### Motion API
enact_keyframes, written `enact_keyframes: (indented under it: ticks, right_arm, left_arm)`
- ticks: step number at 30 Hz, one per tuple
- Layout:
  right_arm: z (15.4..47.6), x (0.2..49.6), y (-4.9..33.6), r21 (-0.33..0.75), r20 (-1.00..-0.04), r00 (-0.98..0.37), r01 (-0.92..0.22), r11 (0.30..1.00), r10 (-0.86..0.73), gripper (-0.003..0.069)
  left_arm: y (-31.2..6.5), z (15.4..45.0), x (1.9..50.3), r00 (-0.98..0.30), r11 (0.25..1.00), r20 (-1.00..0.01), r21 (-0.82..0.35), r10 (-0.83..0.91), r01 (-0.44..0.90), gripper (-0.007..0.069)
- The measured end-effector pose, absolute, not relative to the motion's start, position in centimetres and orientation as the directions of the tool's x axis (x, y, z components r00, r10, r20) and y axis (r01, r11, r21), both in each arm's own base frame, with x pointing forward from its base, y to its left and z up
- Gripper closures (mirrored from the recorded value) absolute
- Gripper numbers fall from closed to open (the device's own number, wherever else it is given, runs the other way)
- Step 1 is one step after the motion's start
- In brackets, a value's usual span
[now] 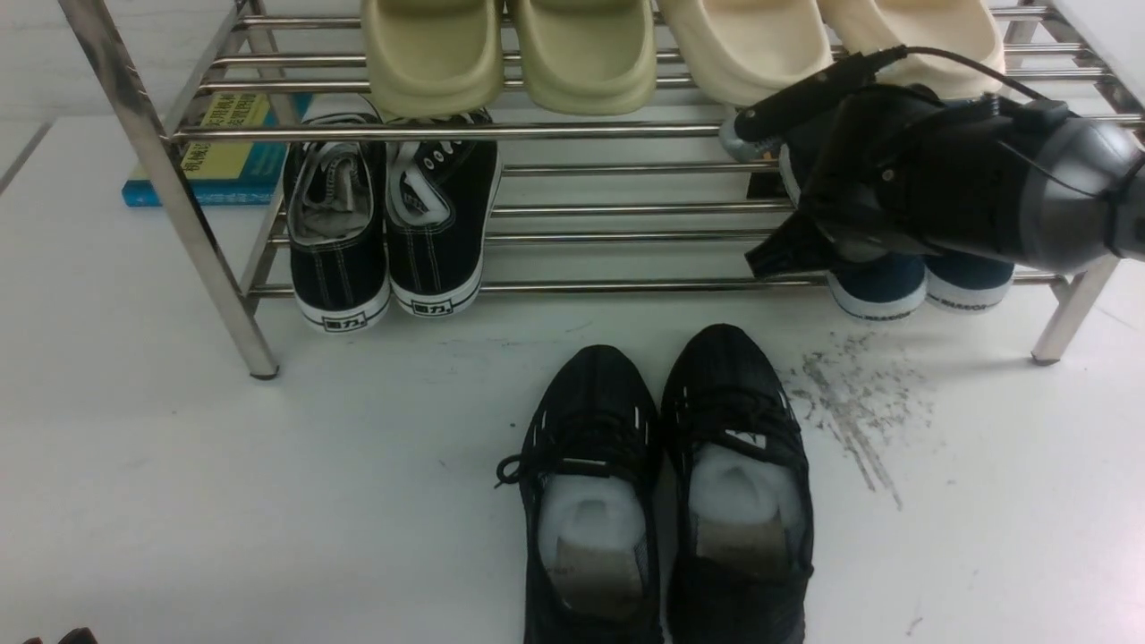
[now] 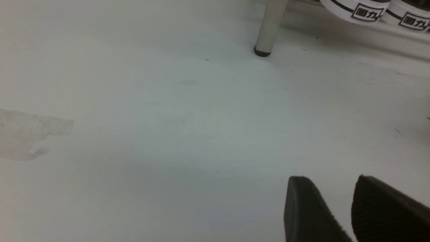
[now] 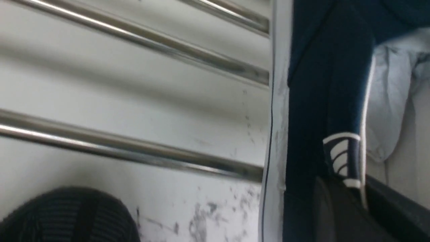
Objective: Take the shoes off the shelf with your hand on the white table.
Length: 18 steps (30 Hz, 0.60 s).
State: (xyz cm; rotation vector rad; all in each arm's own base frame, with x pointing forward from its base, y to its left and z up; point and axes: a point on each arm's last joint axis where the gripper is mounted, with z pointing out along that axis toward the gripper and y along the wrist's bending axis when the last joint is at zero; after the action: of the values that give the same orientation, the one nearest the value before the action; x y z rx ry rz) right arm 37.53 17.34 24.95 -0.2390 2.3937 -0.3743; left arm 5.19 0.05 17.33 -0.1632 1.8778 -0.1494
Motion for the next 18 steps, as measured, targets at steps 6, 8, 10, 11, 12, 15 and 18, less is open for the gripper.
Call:
enact_keyframes:
  ticks: [6, 8, 10, 11, 12, 15, 18]
  right_arm:
    - [27.4, 35.7, 17.2, -0.301, -0.599, -0.757, -0.089, 0.95, -0.26, 0.0603]
    - [27.8, 35.3, 17.2, -0.293, -0.585, -0.768, -0.101, 0.951, -0.262, 0.0603]
    - [28.1, 34.7, 17.1, -0.283, -0.559, -0.787, -0.116, 0.952, -0.262, 0.0603]
    - [28.3, 34.5, 17.1, -0.278, -0.548, -0.795, -0.12, 0.953, -0.26, 0.0603]
    - [28.4, 34.3, 17.1, -0.272, -0.538, -0.802, -0.125, 0.954, -0.259, 0.0603]
    - [29.1, 33.3, 16.9, -0.248, -0.507, -0.823, -0.146, 0.958, -0.257, 0.0603]
    - [29.8, 32.5, 16.9, -0.215, -0.49, -0.835, -0.161, 0.963, -0.249, 0.0603]
  left_arm:
    - [0.1, 17.3, 5.2, -0.305, 0.982, -0.934, -0.185, -0.188, -0.038, 0.0382]
    - [0.1, 17.3, 5.2, -0.305, 0.982, -0.934, -0.185, -0.188, -0.038, 0.0382]
    - [0.1, 17.3, 5.2, -0.305, 0.982, -0.934, -0.185, -0.188, -0.038, 0.0382]
    - [0.1, 17.3, 5.2, -0.305, 0.982, -0.934, -0.185, -0.188, -0.038, 0.0382]
    - [0.1, 17.3, 5.2, -0.305, 0.982, -0.934, -0.185, -0.188, -0.038, 0.0382]
    - [0.1, 17.3, 5.2, -0.305, 0.982, -0.934, -0.185, -0.188, -0.038, 0.0382]
    - [0.1, 17.3, 5.2, -0.305, 0.982, -0.934, -0.185, -0.188, -0.038, 0.0382]
